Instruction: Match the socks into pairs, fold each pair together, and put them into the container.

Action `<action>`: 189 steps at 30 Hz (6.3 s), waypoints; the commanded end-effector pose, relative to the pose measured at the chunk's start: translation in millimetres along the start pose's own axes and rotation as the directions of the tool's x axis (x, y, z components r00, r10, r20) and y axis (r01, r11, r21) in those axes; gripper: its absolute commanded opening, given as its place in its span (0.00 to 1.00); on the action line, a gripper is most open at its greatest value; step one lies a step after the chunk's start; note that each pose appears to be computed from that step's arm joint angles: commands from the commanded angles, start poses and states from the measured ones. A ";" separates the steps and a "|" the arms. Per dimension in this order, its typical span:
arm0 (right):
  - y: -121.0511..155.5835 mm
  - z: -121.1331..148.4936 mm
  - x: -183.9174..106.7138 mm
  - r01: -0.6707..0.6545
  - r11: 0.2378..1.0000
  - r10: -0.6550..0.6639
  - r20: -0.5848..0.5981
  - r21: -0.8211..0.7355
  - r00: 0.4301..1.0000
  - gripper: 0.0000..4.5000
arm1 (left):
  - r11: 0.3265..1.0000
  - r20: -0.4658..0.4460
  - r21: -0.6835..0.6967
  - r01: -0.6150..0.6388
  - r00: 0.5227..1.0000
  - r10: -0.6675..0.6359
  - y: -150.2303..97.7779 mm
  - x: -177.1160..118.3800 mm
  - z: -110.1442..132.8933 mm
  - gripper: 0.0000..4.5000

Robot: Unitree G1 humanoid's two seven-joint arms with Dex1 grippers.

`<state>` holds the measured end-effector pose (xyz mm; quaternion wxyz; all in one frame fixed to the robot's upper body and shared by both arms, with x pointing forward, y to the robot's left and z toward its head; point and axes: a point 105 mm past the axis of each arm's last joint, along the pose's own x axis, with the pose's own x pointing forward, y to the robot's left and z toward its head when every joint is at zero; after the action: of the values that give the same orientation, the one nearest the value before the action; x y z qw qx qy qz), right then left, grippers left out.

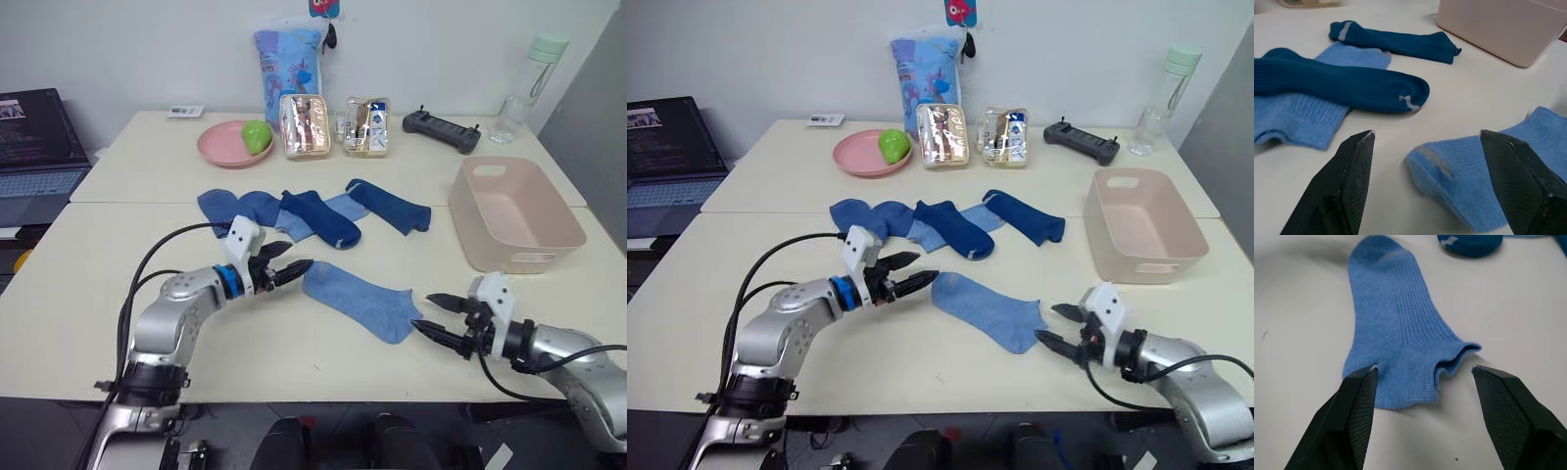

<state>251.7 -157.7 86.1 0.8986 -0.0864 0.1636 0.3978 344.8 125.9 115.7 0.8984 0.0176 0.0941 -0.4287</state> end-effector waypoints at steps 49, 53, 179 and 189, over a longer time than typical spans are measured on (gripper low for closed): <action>-19.3 9.4 0.1 0.056 0.996 -0.051 -0.083 0.065 0.995 0.39 | 0.948 0.002 -0.286 -0.141 0.989 0.148 -75.8 -35.8 -57.3 0.28; -20.4 24.6 -13.5 0.048 0.998 -0.049 -0.032 -0.027 0.998 0.72 | 0.957 0.022 -0.241 -0.163 0.985 0.173 -56.2 -48.2 -45.8 0.57; 9.8 86.6 135.1 -0.117 0.865 0.179 0.082 -0.489 0.981 1.00 | 0.975 0.029 -0.213 -0.064 0.997 0.072 -6.2 -51.4 -18.5 0.01; 3.8 79.4 147.2 -0.123 0.881 0.133 -0.011 -0.457 0.991 0.78 | 0.980 0.005 -0.187 -0.065 0.998 0.068 -9.2 -51.3 -23.1 0.00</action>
<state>357.1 -33.7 93.6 0.8221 -0.2847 0.0739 0.4875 304.5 164.2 93.4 0.9105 -0.0842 0.1462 -0.3774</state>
